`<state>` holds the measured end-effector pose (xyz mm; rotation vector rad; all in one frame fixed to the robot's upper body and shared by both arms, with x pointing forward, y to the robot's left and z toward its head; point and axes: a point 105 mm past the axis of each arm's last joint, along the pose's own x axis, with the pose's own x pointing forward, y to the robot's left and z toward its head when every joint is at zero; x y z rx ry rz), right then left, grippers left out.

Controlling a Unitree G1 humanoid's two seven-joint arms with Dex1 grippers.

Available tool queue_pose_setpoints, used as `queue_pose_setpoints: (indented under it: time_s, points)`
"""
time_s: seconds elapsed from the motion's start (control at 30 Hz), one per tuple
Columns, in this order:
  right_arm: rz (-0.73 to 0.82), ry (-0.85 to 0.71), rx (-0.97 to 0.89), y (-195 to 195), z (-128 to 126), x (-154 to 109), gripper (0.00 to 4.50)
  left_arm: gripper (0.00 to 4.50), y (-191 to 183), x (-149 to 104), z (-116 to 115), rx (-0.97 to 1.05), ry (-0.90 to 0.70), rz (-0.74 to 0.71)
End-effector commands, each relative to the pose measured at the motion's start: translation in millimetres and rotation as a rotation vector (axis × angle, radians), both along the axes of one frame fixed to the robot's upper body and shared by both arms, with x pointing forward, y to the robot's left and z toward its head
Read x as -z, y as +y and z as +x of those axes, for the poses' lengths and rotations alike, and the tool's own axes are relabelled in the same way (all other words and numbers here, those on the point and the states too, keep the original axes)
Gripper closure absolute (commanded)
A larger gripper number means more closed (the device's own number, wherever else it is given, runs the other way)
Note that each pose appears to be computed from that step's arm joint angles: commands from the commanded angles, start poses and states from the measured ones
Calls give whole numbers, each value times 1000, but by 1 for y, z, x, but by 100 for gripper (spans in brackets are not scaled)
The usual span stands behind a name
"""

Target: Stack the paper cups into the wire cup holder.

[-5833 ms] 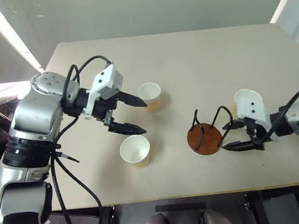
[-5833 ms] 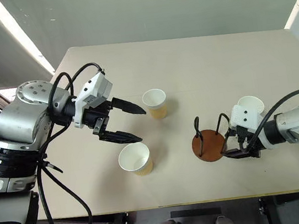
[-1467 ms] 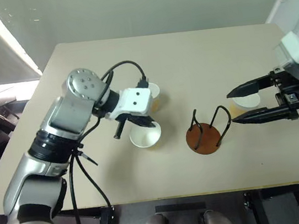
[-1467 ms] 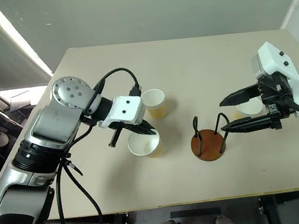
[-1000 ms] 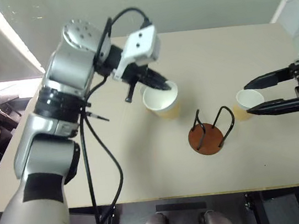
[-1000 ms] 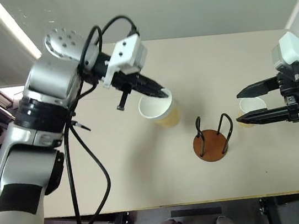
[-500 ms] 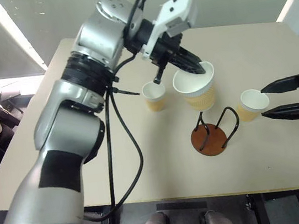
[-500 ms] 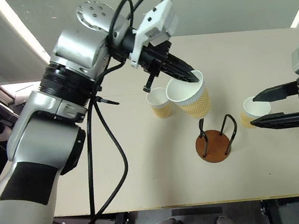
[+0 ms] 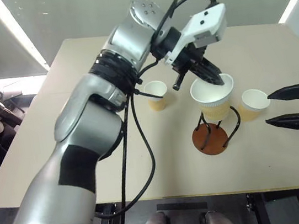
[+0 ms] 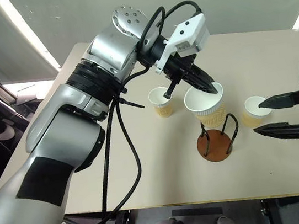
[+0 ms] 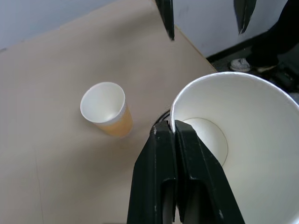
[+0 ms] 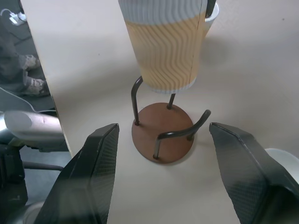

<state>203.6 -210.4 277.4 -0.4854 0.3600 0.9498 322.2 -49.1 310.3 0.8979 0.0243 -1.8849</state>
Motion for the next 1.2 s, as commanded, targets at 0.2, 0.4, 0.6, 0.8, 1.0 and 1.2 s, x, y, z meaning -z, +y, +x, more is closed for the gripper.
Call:
queue_pose_setpoints:
  time_s: [0.2,0.4,0.6,0.8,1.0,1.2]
  points:
    - [-2,-53,12,1,-6,-9,131,449,-10,1,-9,74,-12,13]
    - [-1,-52,8,2,-5,-9,131,354,-10,12,-3,65,-45,46]
    - [2,-52,6,4,-3,-8,131,141,-16,13,-1,52,-24,24]
    - [-3,-59,12,3,-1,-9,131,5,-17,7,-1,43,-25,-4]
    - [-26,-90,43,1,10,-7,131,5,-6,-24,4,-6,6,-137]
    - [-41,-92,36,3,22,0,131,5,28,-40,13,-63,6,-228]
